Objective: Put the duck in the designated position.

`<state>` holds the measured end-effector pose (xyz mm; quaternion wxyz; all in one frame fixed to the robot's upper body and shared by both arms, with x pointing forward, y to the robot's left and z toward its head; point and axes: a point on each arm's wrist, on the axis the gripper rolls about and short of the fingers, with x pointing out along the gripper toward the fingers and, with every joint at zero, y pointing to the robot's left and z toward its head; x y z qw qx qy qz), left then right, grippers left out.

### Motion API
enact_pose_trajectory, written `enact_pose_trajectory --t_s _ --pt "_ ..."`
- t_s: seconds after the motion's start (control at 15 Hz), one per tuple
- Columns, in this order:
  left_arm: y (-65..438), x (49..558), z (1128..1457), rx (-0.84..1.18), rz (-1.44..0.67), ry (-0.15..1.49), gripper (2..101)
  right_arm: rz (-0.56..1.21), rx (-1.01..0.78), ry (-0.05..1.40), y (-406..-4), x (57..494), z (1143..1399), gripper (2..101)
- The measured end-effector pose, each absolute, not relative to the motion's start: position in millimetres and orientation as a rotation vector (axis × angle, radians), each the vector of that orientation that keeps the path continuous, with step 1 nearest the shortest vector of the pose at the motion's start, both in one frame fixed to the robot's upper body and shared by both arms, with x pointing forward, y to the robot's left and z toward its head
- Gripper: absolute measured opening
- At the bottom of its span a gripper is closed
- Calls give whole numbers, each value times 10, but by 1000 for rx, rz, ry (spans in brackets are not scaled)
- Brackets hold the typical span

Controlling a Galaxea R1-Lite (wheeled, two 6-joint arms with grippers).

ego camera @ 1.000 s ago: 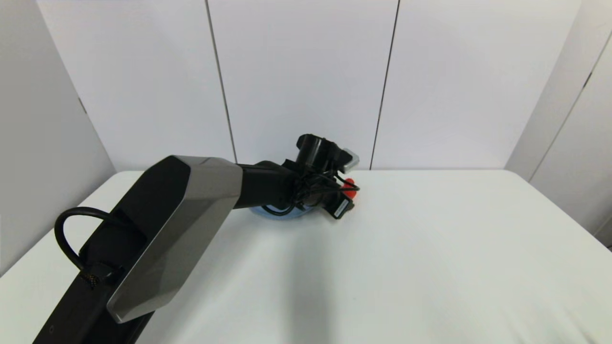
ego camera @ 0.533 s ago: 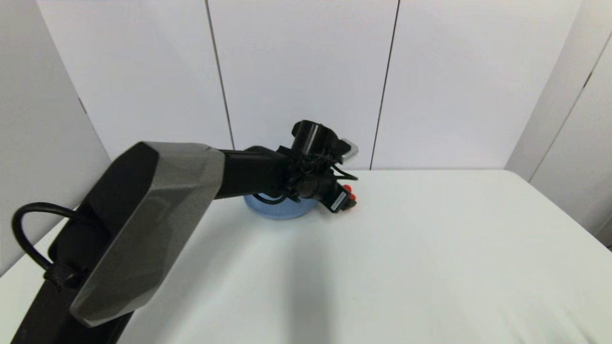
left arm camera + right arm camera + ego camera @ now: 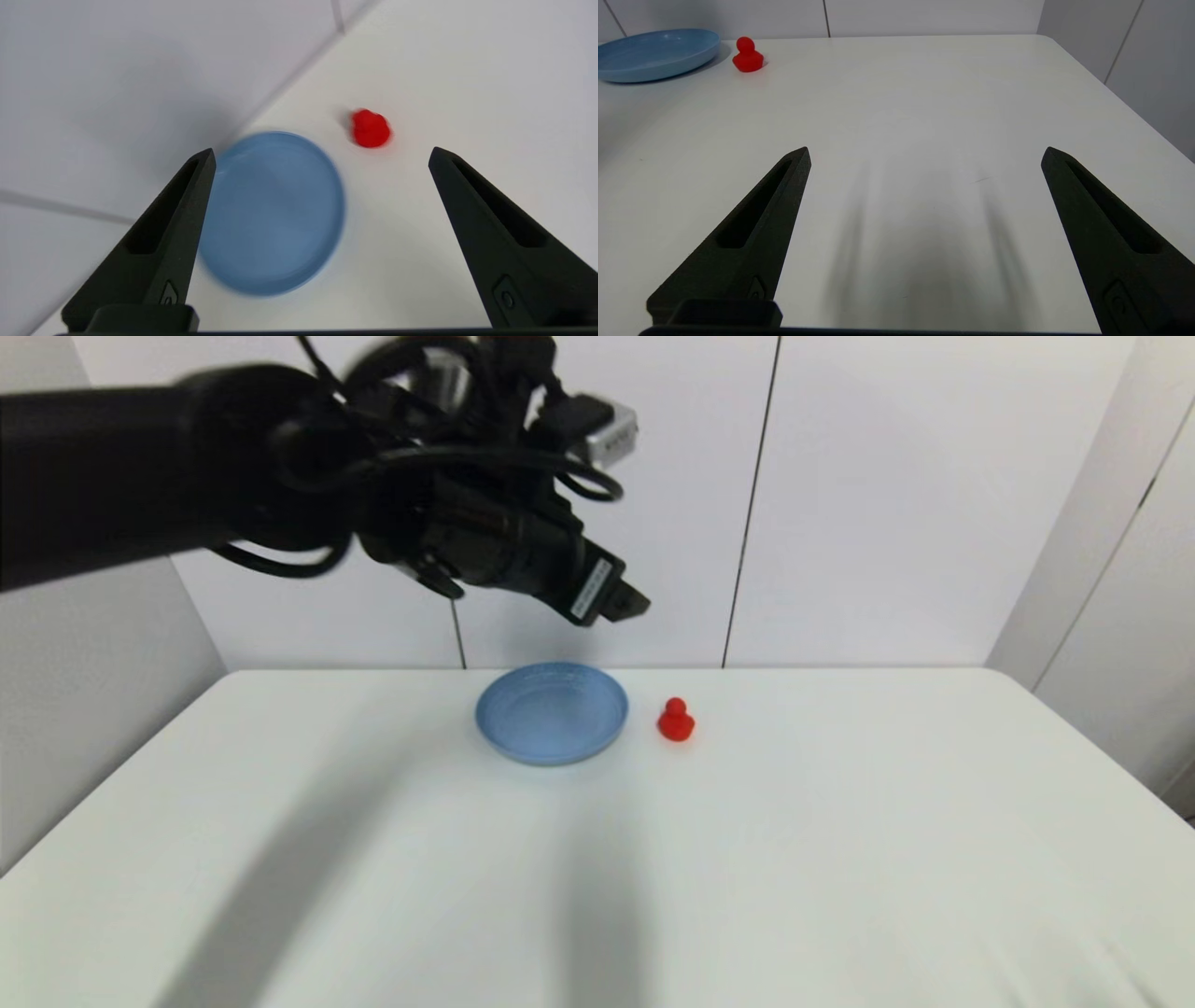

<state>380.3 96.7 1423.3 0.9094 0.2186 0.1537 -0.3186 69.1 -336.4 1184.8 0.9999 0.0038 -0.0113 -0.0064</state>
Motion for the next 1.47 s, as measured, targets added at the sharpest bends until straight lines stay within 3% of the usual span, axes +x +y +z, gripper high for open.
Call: enact_pose_trajectory --t_s 0.33,0.6,0.93,1.47 --pt "1894 3194 14947 420 -425 225 950 -13 8 -23 -3364 691 11848 980" --pt "2760 2717 15023 397 -196 232 962 -13 7 -23 -3364 691 11848 980" --pt "3359 1989 14576 307 -65 308 970 -13 8 -23 -3364 691 11848 980" --pt "3345 1252 13328 198 -11 238 971 -14 7 -23 -3364 691 11848 980"
